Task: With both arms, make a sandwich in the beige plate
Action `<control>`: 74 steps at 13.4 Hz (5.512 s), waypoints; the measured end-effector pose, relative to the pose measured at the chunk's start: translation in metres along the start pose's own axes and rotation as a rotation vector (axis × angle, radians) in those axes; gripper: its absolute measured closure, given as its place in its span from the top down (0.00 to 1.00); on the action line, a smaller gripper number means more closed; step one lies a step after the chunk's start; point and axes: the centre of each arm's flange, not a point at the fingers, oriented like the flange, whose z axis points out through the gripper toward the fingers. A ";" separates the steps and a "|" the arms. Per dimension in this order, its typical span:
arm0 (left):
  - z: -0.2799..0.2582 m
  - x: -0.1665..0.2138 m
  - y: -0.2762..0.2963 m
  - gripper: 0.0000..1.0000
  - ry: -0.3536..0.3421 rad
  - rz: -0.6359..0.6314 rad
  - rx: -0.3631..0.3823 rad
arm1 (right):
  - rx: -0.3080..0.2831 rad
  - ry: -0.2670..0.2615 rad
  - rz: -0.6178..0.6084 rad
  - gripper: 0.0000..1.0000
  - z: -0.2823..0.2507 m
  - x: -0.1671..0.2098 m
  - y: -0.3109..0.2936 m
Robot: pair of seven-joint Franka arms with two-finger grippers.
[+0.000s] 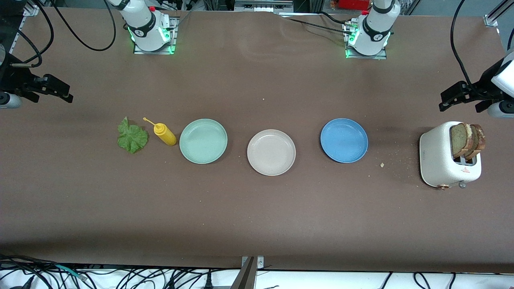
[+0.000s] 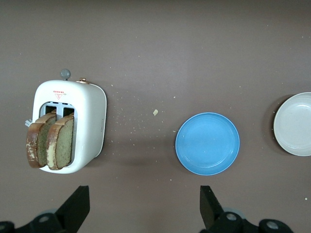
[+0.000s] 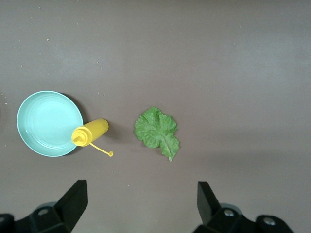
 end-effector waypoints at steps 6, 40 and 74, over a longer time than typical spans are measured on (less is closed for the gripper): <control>0.000 0.000 0.000 1.00 0.000 0.000 0.000 | 0.000 0.001 0.001 1.00 0.000 0.000 0.001; 0.000 0.000 0.000 1.00 0.000 0.000 0.000 | 0.000 0.002 0.001 1.00 0.000 0.000 0.001; 0.192 0.005 -0.162 1.00 -0.011 0.112 0.008 | 0.000 0.001 0.000 1.00 0.000 0.000 0.001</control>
